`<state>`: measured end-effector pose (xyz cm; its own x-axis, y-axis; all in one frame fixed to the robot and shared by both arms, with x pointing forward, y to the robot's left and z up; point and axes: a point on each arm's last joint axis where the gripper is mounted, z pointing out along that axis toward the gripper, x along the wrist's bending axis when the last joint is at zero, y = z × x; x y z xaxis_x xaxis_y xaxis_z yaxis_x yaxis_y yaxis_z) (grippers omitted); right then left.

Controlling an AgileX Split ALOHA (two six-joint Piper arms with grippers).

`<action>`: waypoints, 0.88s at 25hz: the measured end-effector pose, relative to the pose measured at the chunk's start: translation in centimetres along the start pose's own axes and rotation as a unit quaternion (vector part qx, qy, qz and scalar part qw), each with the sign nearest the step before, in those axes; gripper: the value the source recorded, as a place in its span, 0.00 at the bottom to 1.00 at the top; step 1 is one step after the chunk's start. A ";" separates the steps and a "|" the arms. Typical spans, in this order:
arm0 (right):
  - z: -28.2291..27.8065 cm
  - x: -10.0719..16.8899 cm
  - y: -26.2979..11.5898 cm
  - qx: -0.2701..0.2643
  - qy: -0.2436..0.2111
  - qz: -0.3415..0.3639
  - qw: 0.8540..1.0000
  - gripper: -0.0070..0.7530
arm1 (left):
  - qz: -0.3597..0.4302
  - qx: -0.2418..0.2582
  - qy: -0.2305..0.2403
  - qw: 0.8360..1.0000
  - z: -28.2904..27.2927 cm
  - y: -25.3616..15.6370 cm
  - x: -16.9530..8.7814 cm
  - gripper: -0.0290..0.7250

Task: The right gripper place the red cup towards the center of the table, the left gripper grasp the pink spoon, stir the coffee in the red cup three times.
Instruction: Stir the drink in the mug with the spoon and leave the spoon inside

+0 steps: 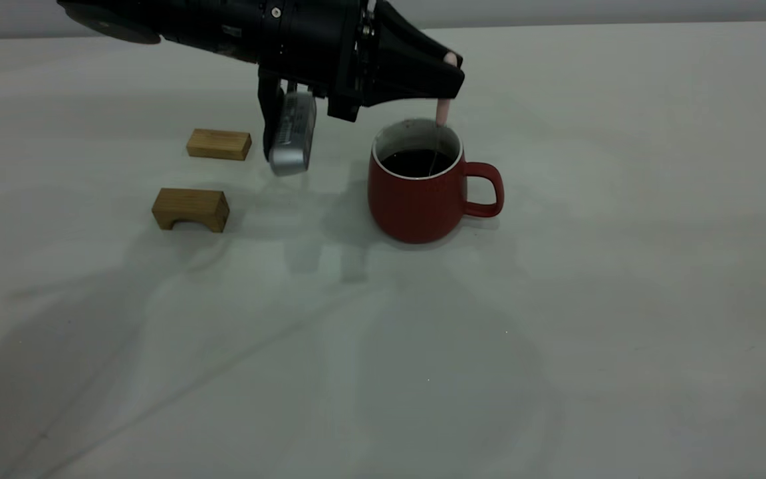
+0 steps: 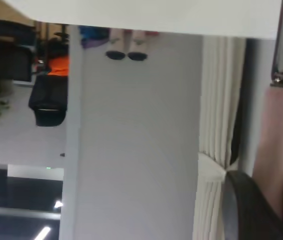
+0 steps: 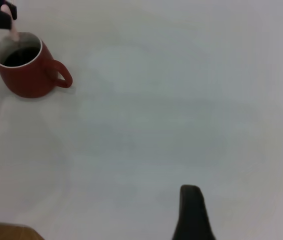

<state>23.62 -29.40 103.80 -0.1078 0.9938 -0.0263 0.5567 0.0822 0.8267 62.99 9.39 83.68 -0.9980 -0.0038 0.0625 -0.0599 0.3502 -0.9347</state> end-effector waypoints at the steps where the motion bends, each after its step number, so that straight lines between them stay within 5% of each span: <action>1: 0.0 0.0 0.0 0.000 0.000 0.000 1.000 0.78 | -0.010 -0.008 0.007 1.000 0.0 0.2 0.1 0.27; 7: 0.0 0.0 0.0 0.000 0.000 0.000 1.000 0.78 | 0.057 -0.065 -0.009 0.996 -0.1 1.0 -0.4 0.27; 12: 0.0 0.0 0.0 0.000 0.000 0.000 1.000 0.78 | 0.141 -0.055 -0.037 0.988 0.0 0.7 -1.0 0.27; 17: 0.0 0.0 0.0 0.000 0.000 0.000 1.000 0.78 | 0.091 0.012 -0.007 0.996 0.5 -0.1 -0.2 0.27; 22: 0.0 0.0 0.0 0.000 0.000 0.000 1.000 0.78 | 0.019 -0.013 0.020 1.000 0.6 0.6 0.2 0.27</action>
<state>23.62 -29.40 103.80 -0.1078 0.9938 -0.0263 0.5567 0.0822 0.8267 62.74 9.06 82.98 -0.9980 0.0469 0.0425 -0.0219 0.3734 -0.9274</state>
